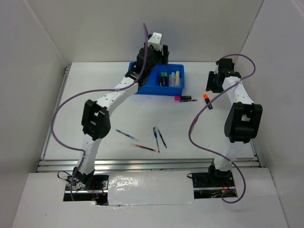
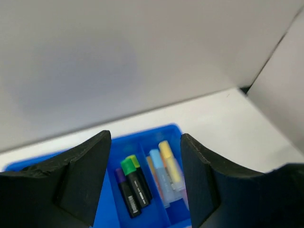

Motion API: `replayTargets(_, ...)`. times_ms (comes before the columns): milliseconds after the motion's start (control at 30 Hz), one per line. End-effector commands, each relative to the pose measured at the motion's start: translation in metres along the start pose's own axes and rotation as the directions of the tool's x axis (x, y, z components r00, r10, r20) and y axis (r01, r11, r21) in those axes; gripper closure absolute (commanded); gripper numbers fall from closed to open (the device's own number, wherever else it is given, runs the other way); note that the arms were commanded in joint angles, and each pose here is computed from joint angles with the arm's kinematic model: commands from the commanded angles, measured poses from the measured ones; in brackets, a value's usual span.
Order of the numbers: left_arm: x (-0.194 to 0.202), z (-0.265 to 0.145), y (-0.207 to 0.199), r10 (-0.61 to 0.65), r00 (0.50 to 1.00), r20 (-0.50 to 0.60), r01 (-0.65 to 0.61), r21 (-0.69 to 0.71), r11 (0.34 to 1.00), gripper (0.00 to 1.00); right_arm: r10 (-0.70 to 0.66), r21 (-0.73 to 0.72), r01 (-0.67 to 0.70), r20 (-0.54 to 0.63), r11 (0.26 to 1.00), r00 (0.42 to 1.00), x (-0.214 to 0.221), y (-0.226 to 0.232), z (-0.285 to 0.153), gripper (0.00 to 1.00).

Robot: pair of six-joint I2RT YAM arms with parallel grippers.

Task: Sort the stationery into containers
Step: Place the pen in the storage box, then pick up the pen from the center of the board.

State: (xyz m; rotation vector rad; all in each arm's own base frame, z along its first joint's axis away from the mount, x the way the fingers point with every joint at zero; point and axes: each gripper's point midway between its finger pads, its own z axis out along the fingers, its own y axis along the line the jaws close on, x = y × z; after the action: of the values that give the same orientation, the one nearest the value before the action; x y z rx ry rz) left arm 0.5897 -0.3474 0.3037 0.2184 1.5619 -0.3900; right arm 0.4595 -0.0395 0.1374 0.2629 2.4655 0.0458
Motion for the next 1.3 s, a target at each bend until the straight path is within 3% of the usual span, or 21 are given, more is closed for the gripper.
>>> replayTargets(0, -0.078, -0.041, 0.007, -0.025, 0.998, 0.062, 0.022, 0.045, 0.999, 0.28, -0.066, 0.051, 0.066, -0.011, 0.997, 0.998, -0.009, -0.003, 0.016, 0.52)
replayTargets(133, -0.072, -0.062, 0.027, -0.063, 0.997, -0.045, 0.066, 0.07, 0.995, 0.24, -0.088, 0.067, 0.092, -0.061, 0.993, 0.994, 0.001, -0.006, 0.039, 0.51)
replayTargets(333, -0.063, -0.094, 0.045, 0.012, 0.985, -0.169, 0.018, 0.171, 0.985, 0.17, -0.126, 0.058, 0.134, -0.122, 0.989, 0.984, 0.016, -0.011, 0.062, 0.48)
replayTargets(500, -0.044, -0.115, 0.057, -0.04, 0.963, -0.267, 0.114, 0.267, 0.957, 0.18, -0.137, 0.056, 0.149, -0.179, 0.987, 0.974, 0.029, -0.016, 0.075, 0.48)
replayTargets(1000, -0.034, -0.134, 0.073, -0.094, 0.947, -0.306, 0.179, 0.262, 0.948, 0.19, -0.117, 0.057, 0.137, -0.264, 0.989, 0.957, 0.05, -0.031, 0.098, 0.53)
replayTargets(1033, -0.034, -0.134, 0.072, -0.095, 0.948, -0.304, 0.181, 0.268, 0.946, 0.19, -0.123, 0.053, 0.141, -0.255, 0.989, 0.959, 0.048, -0.031, 0.097, 0.54)
replayTargets(1133, -0.031, -0.135, 0.072, -0.095, 0.945, -0.314, 0.185, 0.27, 0.945, 0.19, -0.132, 0.048, 0.148, -0.254, 0.988, 0.958, 0.05, -0.03, 0.097, 0.71)
replayTargets(1167, -0.03, -0.134, 0.073, -0.092, 0.945, -0.315, 0.181, 0.267, 0.946, 0.19, -0.133, 0.042, 0.149, -0.256, 0.988, 0.958, 0.049, -0.028, 0.095, 0.83)
replayTargets(1267, -0.03, -0.136, 0.076, -0.093, 0.944, -0.316, 0.181, 0.26, 0.949, 0.19, -0.152, 0.026, 0.162, -0.229, 0.987, 0.962, 0.04, -0.018, 0.087, 0.96)
